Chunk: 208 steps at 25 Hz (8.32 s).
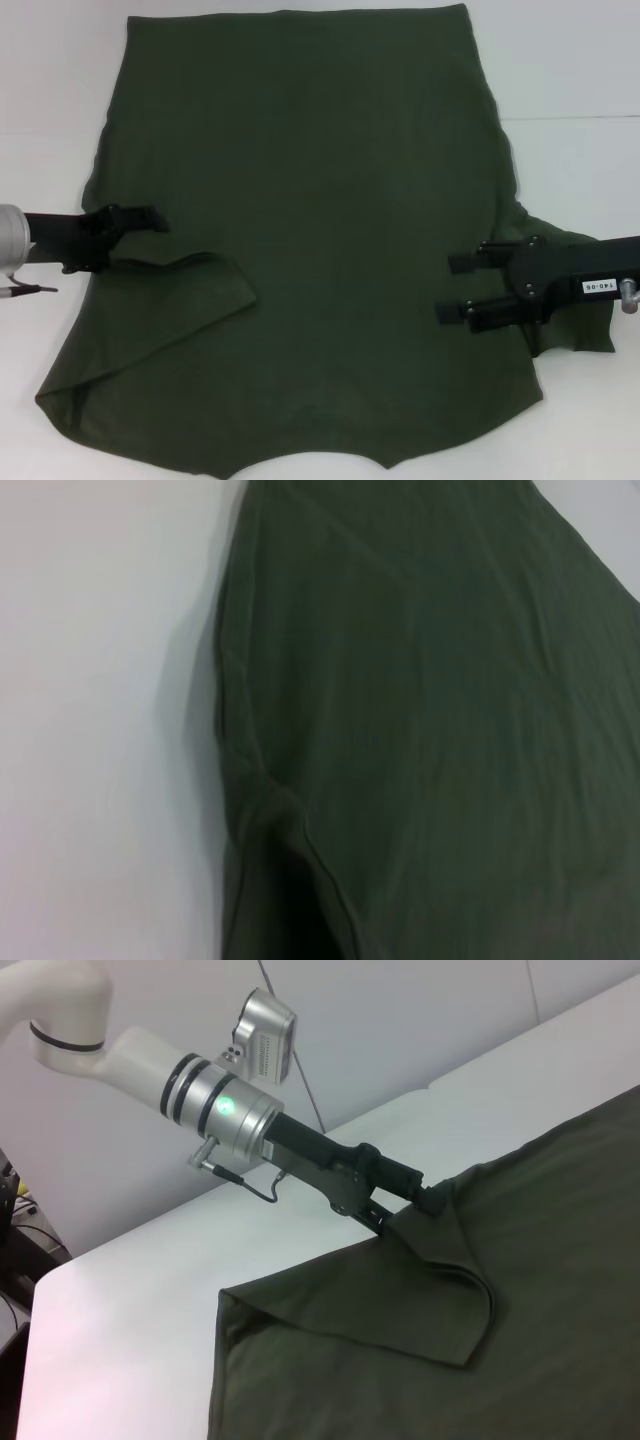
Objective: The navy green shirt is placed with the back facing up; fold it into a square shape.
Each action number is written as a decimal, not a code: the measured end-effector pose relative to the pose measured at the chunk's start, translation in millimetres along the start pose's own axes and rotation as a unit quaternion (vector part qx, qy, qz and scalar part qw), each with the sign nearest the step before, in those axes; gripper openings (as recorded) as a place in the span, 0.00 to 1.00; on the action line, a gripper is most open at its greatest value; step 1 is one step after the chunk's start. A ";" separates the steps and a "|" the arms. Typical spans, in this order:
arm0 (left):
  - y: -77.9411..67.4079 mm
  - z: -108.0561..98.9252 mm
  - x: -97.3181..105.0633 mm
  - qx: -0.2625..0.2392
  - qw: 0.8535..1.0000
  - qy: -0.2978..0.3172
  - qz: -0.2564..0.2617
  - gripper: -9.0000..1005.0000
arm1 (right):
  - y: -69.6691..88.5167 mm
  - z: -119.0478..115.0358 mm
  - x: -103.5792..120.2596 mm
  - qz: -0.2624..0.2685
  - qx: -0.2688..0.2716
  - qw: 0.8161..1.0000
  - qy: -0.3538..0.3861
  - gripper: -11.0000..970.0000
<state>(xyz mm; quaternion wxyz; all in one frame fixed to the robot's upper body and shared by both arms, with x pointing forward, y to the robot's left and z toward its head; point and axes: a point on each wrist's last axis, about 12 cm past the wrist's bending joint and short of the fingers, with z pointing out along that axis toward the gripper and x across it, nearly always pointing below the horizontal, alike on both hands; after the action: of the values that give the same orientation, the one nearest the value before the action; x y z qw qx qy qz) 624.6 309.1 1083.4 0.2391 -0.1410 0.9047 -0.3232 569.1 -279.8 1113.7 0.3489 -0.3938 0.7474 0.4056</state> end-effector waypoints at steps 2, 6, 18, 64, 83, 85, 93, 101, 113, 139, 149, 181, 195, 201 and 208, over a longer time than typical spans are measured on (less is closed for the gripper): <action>0.3 2.2 1.1 -0.002 1.000 -0.001 -0.002 0.86 | 0.0 0.0 0.1 0.000 0.000 1.000 0.000 0.97; -2.9 7.0 2.1 0.007 1.000 -0.013 -0.015 0.86 | -0.1 -0.2 0.2 0.000 0.000 1.000 0.000 0.97; -41.8 -1.1 -13.0 0.209 0.970 -0.084 -0.094 0.86 | -1.7 -0.4 -2.9 0.000 0.003 1.000 0.000 0.97; -10.3 -43.6 88.4 0.337 0.812 -0.094 0.467 0.86 | -34.9 -113.4 4.4 0.485 0.169 0.854 0.078 0.97; -14.2 -38.0 87.0 0.333 0.816 -0.104 0.461 0.86 | -49.2 -94.3 15.1 0.451 0.204 0.865 0.078 0.97; -14.6 -37.3 87.5 0.333 0.817 -0.104 0.460 0.86 | -50.9 -91.7 17.2 0.448 0.210 0.866 0.079 0.97; -17.2 -34.3 86.0 0.330 0.817 -0.103 0.463 0.86 | -54.0 -85.4 20.7 0.439 0.221 0.868 0.078 0.97; -17.8 -33.6 85.5 0.329 0.817 -0.099 0.463 0.86 | -54.1 -76.9 21.4 0.437 0.219 0.868 0.085 0.97; -17.9 -31.9 87.2 0.329 0.818 -0.095 0.462 0.86 | -54.6 -65.8 23.6 0.430 0.219 0.872 0.079 0.97; -20.9 -29.1 84.1 0.325 0.817 -0.097 0.466 0.86 | -53.4 -59.9 22.9 0.431 0.208 0.875 0.078 0.92; -21.3 -28.7 83.9 0.325 0.817 -0.098 0.466 0.86 | -52.7 -59.5 22.7 0.432 0.205 0.875 0.080 0.69; -19.4 -29.3 85.4 0.324 0.820 -0.100 0.461 0.86 | -54.1 -55.2 17.6 0.416 0.205 0.883 0.079 0.10; -19.8 -28.8 83.4 0.320 0.824 -0.102 0.456 0.86 | -51.7 -71.1 -54.6 0.353 0.154 0.921 0.055 0.04; -19.7 -30.0 81.5 0.319 0.828 -0.104 0.449 0.86 | -42.7 -11.3 -87.4 0.320 0.115 0.933 0.121 0.05; -17.9 -33.4 78.7 0.318 0.831 -0.114 0.442 0.86 | -36.7 42.5 -103.9 0.290 0.138 0.931 0.177 0.07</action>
<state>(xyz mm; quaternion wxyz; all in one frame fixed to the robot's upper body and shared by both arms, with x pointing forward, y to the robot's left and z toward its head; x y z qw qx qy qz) 542.3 280.7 1090.8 0.4900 0.3222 0.6837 -0.4343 656.1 -223.8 1170.8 0.1293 -0.1735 0.9271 0.3062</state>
